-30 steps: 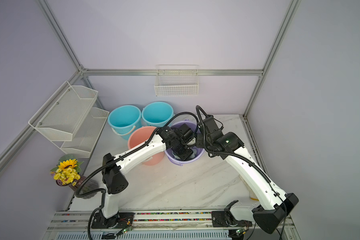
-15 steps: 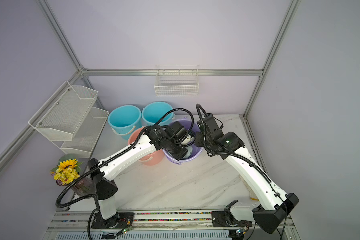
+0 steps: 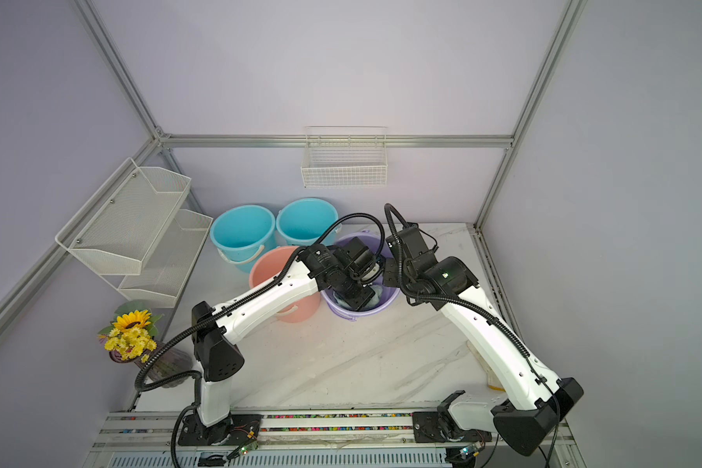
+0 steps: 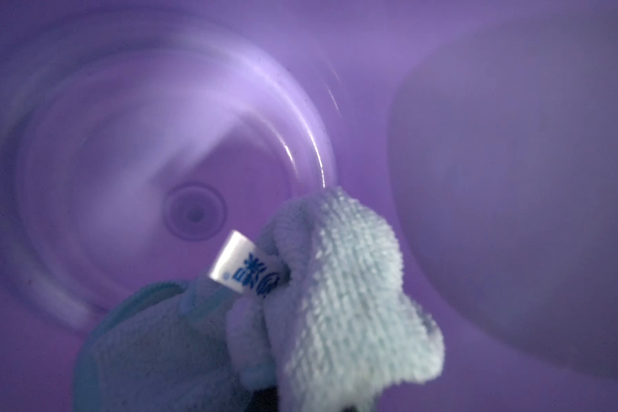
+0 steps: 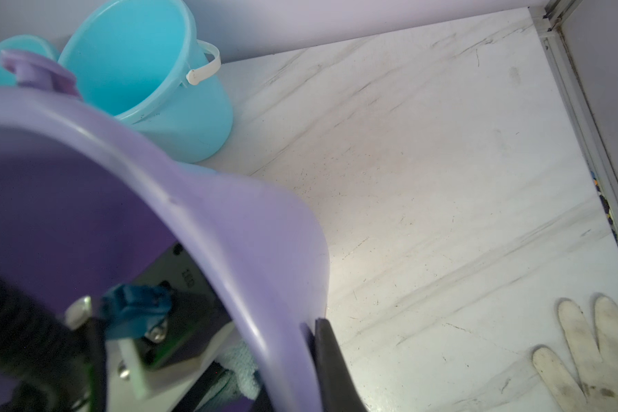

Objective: Wipe the inside of the bucket with a cloth
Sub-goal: Wipe the dirt from the inside of the bucket.

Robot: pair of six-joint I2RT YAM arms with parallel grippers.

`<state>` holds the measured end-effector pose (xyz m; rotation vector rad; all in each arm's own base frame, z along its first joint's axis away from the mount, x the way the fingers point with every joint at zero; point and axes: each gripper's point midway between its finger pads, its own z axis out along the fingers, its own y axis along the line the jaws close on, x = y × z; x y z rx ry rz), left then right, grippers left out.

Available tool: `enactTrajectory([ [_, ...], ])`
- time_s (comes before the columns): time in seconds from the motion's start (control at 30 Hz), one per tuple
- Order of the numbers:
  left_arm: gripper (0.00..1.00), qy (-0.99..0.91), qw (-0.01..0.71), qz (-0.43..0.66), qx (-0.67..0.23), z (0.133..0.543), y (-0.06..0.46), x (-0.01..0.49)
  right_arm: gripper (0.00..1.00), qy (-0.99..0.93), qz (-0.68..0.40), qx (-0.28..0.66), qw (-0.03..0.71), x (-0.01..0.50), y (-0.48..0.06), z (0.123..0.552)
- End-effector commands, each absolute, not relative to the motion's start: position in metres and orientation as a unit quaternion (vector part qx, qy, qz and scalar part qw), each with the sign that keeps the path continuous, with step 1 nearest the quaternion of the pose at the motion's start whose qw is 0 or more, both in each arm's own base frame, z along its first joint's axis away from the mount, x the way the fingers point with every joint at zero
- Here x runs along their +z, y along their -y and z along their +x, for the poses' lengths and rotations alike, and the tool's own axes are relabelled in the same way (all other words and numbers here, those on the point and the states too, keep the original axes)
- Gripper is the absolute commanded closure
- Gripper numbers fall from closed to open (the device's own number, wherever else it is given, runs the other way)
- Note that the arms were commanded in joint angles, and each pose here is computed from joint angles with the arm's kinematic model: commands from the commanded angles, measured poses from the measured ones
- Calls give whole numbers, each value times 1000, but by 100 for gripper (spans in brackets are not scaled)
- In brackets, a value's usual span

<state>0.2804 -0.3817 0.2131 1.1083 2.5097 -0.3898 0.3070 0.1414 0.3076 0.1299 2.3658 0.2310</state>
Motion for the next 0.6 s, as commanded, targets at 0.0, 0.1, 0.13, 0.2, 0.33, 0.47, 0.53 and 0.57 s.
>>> enactTrajectory([
  [0.0, 100, -887, 202, 387, -149, 281, 387, 221, 100, -895, 70, 154, 414, 344, -156, 316],
  [0.1, 100, -887, 204, 385, -152, 281, 388, 221, 100, -895, 69, 161, 410, 343, -159, 316],
  [0.13, 100, -888, 204, 383, -154, 281, 388, 221, 100, -895, 68, 164, 410, 344, -160, 316],
  [0.2, 100, -887, 207, 381, -156, 282, 389, 222, 100, -895, 66, 168, 409, 346, -162, 317],
  [0.33, 100, -887, 210, 380, -158, 282, 390, 221, 100, -896, 64, 168, 407, 346, -163, 317],
  [0.47, 100, -888, 209, 378, -156, 282, 387, 220, 100, -895, 62, 163, 410, 347, -162, 317],
  [0.53, 100, -888, 211, 378, -156, 281, 386, 222, 100, -896, 59, 160, 410, 346, -161, 317],
  [0.57, 100, -888, 212, 378, -157, 280, 384, 224, 100, -897, 59, 155, 409, 345, -160, 317],
])
